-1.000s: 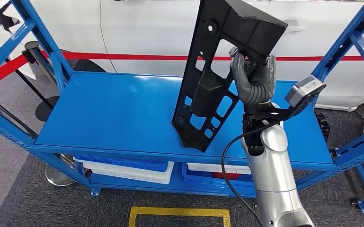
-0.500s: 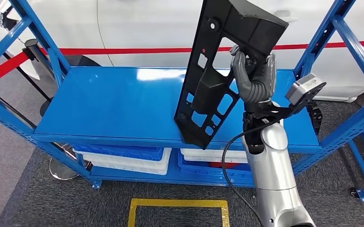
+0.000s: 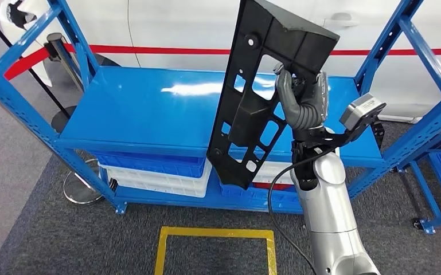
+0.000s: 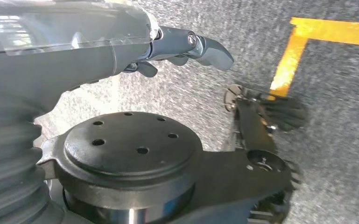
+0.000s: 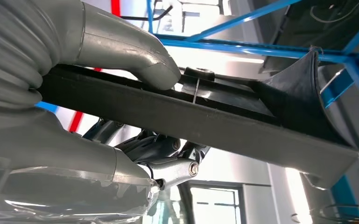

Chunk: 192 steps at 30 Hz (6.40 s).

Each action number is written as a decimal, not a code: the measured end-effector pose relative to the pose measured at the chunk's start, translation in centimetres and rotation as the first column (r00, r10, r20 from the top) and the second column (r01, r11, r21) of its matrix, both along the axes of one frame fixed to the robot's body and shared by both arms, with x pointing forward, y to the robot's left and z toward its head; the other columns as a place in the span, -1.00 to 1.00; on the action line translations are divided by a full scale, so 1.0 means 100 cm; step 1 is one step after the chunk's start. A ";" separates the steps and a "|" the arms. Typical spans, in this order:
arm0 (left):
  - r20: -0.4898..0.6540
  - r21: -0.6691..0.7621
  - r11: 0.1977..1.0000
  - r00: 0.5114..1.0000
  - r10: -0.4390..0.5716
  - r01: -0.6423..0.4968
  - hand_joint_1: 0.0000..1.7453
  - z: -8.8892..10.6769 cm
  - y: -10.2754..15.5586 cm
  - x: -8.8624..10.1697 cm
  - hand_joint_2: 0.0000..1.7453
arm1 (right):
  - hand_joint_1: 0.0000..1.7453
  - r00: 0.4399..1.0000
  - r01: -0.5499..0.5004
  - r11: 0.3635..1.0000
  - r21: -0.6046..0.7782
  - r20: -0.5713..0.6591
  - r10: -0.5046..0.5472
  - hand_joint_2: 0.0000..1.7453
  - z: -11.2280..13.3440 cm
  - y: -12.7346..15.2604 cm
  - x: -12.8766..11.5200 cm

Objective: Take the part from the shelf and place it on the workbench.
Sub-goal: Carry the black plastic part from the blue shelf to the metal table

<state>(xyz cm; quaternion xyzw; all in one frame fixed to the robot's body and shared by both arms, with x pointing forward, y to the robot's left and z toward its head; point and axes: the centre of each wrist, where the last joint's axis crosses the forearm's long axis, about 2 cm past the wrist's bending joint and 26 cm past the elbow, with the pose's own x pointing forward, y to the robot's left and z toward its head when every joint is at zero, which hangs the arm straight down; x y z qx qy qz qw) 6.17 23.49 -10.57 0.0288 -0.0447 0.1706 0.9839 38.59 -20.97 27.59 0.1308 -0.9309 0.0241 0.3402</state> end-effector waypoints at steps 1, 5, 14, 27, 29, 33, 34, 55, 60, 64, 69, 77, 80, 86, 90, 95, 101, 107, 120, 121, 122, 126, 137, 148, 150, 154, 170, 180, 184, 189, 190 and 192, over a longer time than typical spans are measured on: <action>0.000 -0.002 1.000 1.000 -0.002 0.002 -1.00 0.000 0.000 0.000 1.00 | 1.00 1.000 0.001 1.000 -0.001 -0.008 -0.001 1.00 -0.003 -0.001 -0.001; -0.001 -0.006 1.000 1.000 -0.006 0.006 -1.00 0.000 0.000 0.000 1.00 | 1.00 1.000 0.002 1.000 -0.002 -0.025 -0.002 1.00 -0.011 -0.001 -0.005; -0.004 -0.011 1.000 1.000 -0.013 0.013 -1.00 0.000 0.000 -0.003 1.00 | 1.00 0.999 0.002 1.000 0.003 -0.035 -0.002 1.00 -0.019 -0.002 -0.013; -0.003 -0.019 1.000 1.000 -0.012 0.012 -1.00 0.000 0.000 0.002 1.00 | 1.00 0.996 -0.017 1.000 0.012 -0.085 0.018 1.00 -0.046 -0.005 -0.036; -0.001 -0.021 1.000 1.000 -0.011 0.011 -1.00 0.000 -0.002 0.002 1.00 | 1.00 0.995 -0.025 1.000 0.016 -0.099 0.026 1.00 -0.052 -0.006 -0.040; -0.002 -0.026 1.000 1.000 -0.015 0.015 -1.00 0.000 -0.004 0.000 1.00 | 1.00 0.989 -0.025 0.999 0.021 -0.145 0.028 1.00 -0.069 -0.009 -0.051; -0.003 -0.027 1.000 1.000 -0.016 0.016 -1.00 0.000 -0.004 0.000 1.00 | 1.00 0.988 -0.024 0.999 0.021 -0.154 0.027 1.00 -0.073 -0.009 -0.053; -0.033 0.008 0.999 0.999 -0.031 0.031 -1.00 0.000 -0.002 -0.005 1.00 | 1.00 0.969 -0.024 0.998 0.055 -0.243 0.036 1.00 -0.116 -0.014 -0.095; -0.031 0.011 1.000 0.999 -0.023 0.023 -1.00 -0.001 -0.002 -0.006 1.00 | 1.00 0.967 -0.029 0.998 0.056 -0.251 0.042 1.00 -0.120 -0.015 -0.095; -0.031 0.012 1.000 0.999 -0.021 0.021 -1.00 -0.001 -0.002 -0.007 1.00 | 1.00 0.963 -0.029 0.998 0.052 -0.265 0.042 1.00 -0.124 -0.016 -0.095; -0.010 0.008 1.000 1.000 -0.021 0.021 -1.00 -0.001 -0.002 -0.006 1.00 | 1.00 0.967 -0.034 0.998 0.062 -0.249 0.049 1.00 -0.122 -0.016 -0.090; 0.006 0.016 0.999 0.999 -0.047 0.047 -1.00 -0.002 0.008 -0.007 1.00 | 1.00 0.983 -0.117 0.982 0.147 -0.123 0.136 1.00 -0.104 -0.016 -0.094; 0.011 0.023 0.998 0.999 -0.051 0.051 -1.00 -0.002 0.012 -0.007 1.00 | 1.00 0.976 -0.210 0.965 0.156 -0.021 0.216 1.00 -0.082 -0.013 -0.099; 0.022 0.031 0.998 0.998 -0.056 0.055 -1.00 -0.002 0.015 -0.005 1.00 | 1.00 0.941 -0.333 0.934 0.129 0.115 0.319 1.00 -0.048 -0.003 -0.109; 0.023 0.034 0.998 0.998 -0.056 0.055 -1.00 -0.002 0.017 -0.005 1.00 | 1.00 0.928 -0.361 0.924 0.128 0.145 0.342 1.00 -0.041 -0.002 -0.112; 0.028 0.032 0.998 0.998 -0.058 0.057 -1.00 -0.002 0.017 -0.003 1.00 | 1.00 0.900 -0.425 0.896 0.130 0.165 0.404 1.00 -0.033 0.003 -0.115; 0.031 0.034 0.998 0.998 -0.061 0.060 -1.00 -0.002 0.018 -0.002 1.00 | 1.00 0.877 -0.463 0.878 0.123 0.207 0.434 1.00 -0.022 0.008 -0.118; 0.028 0.039 0.997 0.998 -0.064 0.063 -1.00 -0.002 0.021 -0.003 1.00 | 1.00 0.871 -0.472 0.873 0.125 0.217 0.440 1.00 -0.019 0.011 -0.118; 0.039 0.054 0.997 0.998 -0.057 0.055 -1.00 -0.002 0.026 0.001 1.00 | 1.00 0.824 -0.553 0.822 0.139 0.237 0.514 1.00 -0.013 0.017 -0.121; 0.040 0.055 0.997 0.998 -0.055 0.053 -1.00 -0.002 0.026 0.001 1.00 | 1.00 0.824 -0.554 0.820 0.141 0.237 0.515 1.00 -0.013 0.017 -0.121; 0.042 0.056 0.997 0.998 -0.053 0.051 -1.00 -0.002 0.027 0.001 1.00 | 1.00 0.823 -0.555 0.820 0.143 0.236 0.516 1.00 -0.014 0.017 -0.121; 0.046 0.059 0.997 0.998 -0.053 0.050 -1.00 -0.003 0.027 -0.002 1.00 | 1.00 0.820 -0.562 0.815 0.145 0.228 0.525 1.00 -0.019 0.017 -0.125; 0.051 0.065 0.996 0.997 -0.064 0.061 -1.00 -0.003 0.028 -0.005 1.00 | 1.00 0.818 -0.564 0.815 0.134 0.225 0.529 1.00 -0.025 0.018 -0.129; 0.059 0.073 0.995 0.995 -0.075 0.071 -1.00 -0.003 0.030 -0.004 1.00 | 1.00 0.823 -0.558 0.819 0.134 0.221 0.524 1.00 -0.027 0.017 -0.131; 0.058 0.072 0.995 0.995 -0.075 0.071 -1.00 -0.003 0.030 -0.005 1.00 | 1.00 0.823 -0.557 0.820 0.133 0.222 0.523 1.00 -0.026 0.017 -0.131; 0.062 0.071 0.995 0.995 -0.077 0.073 -1.00 -0.003 0.030 -0.003 1.00 | 1.00 0.825 -0.554 0.822 0.133 0.221 0.520 1.00 -0.027 0.016 -0.132; 0.071 0.081 0.994 0.994 -0.080 0.075 -1.00 -0.003 0.033 -0.001 1.00 | 1.00 0.816 -0.564 0.816 0.126 0.235 0.528 1.00 -0.024 0.016 -0.135; 0.074 0.089 0.993 0.994 -0.081 0.075 -1.00 -0.003 0.035 -0.002 1.00 | 1.00 0.815 -0.565 0.815 0.124 0.240 0.528 1.00 -0.022 0.015 -0.135; 0.082 0.095 0.992 0.993 -0.086 0.078 -1.00 -0.003 0.036 -0.001 1.00 | 1.00 0.816 -0.564 0.816 0.129 0.241 0.526 1.00 -0.024 0.012 -0.136; 0.073 0.095 0.991 0.992 -0.101 0.094 -1.00 -0.003 0.036 -0.002 1.00 | 1.00 0.829 -0.547 0.826 0.138 0.225 0.511 1.00 -0.028 0.009 -0.137; 0.071 0.095 0.991 0.992 -0.104 0.098 -1.00 -0.003 0.036 -0.002 1.00 | 1.00 0.832 -0.544 0.828 0.140 0.221 0.509 1.00 -0.028 0.010 -0.137; 0.066 0.098 0.990 0.992 -0.111 0.104 -1.00 -0.003 0.037 0.000 1.00 | 1.00 0.837 -0.538 0.830 0.147 0.211 0.505 1.00 -0.030 0.010 -0.138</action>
